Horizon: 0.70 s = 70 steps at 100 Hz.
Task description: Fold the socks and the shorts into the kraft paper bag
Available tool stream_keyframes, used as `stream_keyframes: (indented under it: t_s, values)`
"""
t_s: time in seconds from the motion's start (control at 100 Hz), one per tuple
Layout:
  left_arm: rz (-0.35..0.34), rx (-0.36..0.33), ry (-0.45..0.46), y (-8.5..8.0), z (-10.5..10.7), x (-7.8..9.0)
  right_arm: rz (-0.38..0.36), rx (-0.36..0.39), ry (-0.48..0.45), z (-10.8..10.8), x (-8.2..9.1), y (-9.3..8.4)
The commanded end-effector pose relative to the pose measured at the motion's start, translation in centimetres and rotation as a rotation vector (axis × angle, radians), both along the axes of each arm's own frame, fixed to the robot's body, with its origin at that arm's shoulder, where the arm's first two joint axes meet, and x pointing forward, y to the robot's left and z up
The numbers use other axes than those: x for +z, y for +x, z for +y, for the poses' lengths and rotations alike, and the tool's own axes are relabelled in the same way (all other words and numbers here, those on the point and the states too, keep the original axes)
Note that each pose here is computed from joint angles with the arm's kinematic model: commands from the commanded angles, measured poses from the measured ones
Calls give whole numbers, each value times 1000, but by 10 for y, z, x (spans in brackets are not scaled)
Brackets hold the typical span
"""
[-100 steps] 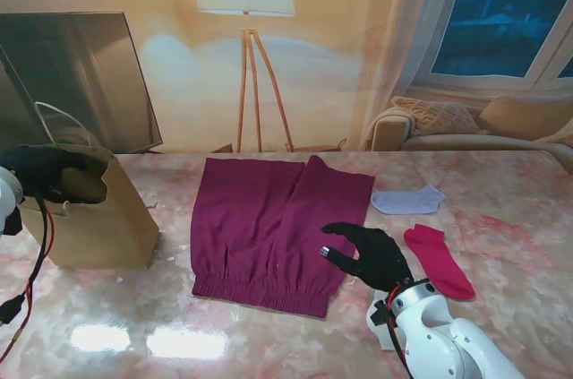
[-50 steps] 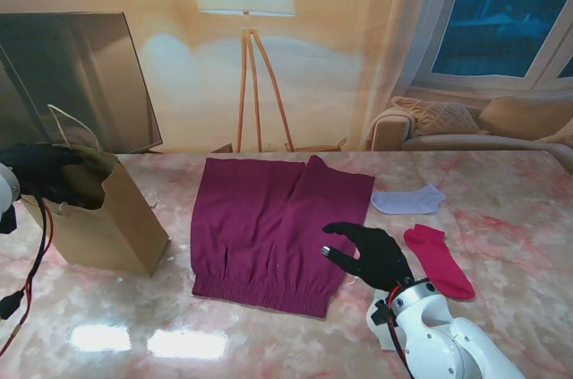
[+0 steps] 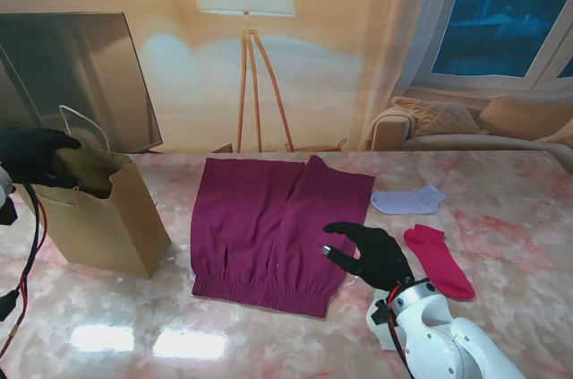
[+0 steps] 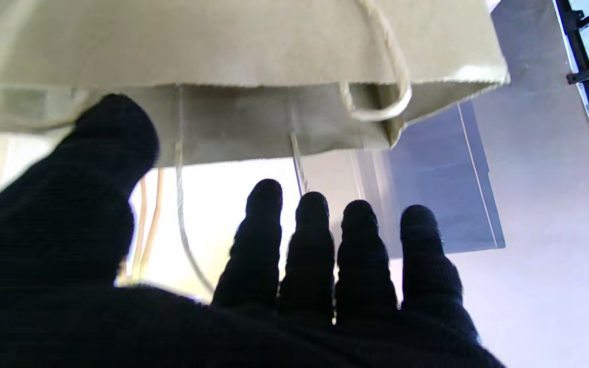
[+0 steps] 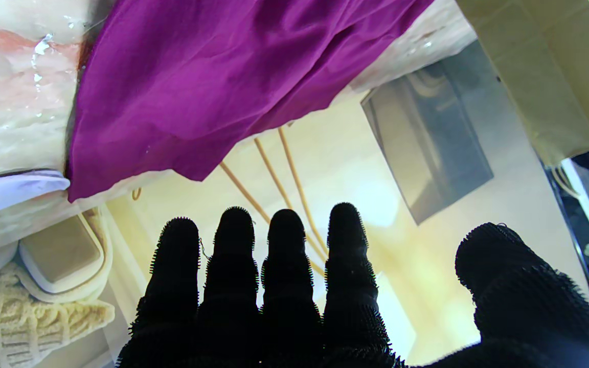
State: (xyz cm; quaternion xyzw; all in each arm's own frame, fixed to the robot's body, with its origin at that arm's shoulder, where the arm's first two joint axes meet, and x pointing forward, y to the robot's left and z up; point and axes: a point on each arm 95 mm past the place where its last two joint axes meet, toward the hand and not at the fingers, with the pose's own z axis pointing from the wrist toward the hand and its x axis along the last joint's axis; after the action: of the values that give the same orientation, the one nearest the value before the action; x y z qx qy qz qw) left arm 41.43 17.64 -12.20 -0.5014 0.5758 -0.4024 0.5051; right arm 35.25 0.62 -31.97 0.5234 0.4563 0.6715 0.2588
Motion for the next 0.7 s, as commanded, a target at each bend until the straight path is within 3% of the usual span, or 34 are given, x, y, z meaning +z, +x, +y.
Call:
stream_keyframes:
  t_s: [0.0,0.34,0.69]
  values:
    - [-40,-12,-6,-5,-6,11,1,2,2,1,-1,-2]
    - [-198,-67,-112,-23,-33,28,-8,-1,1,1,0,-2]
    - [-352,-229,-273,-51,-96,20,-8,-1,-3,1,1,-3]
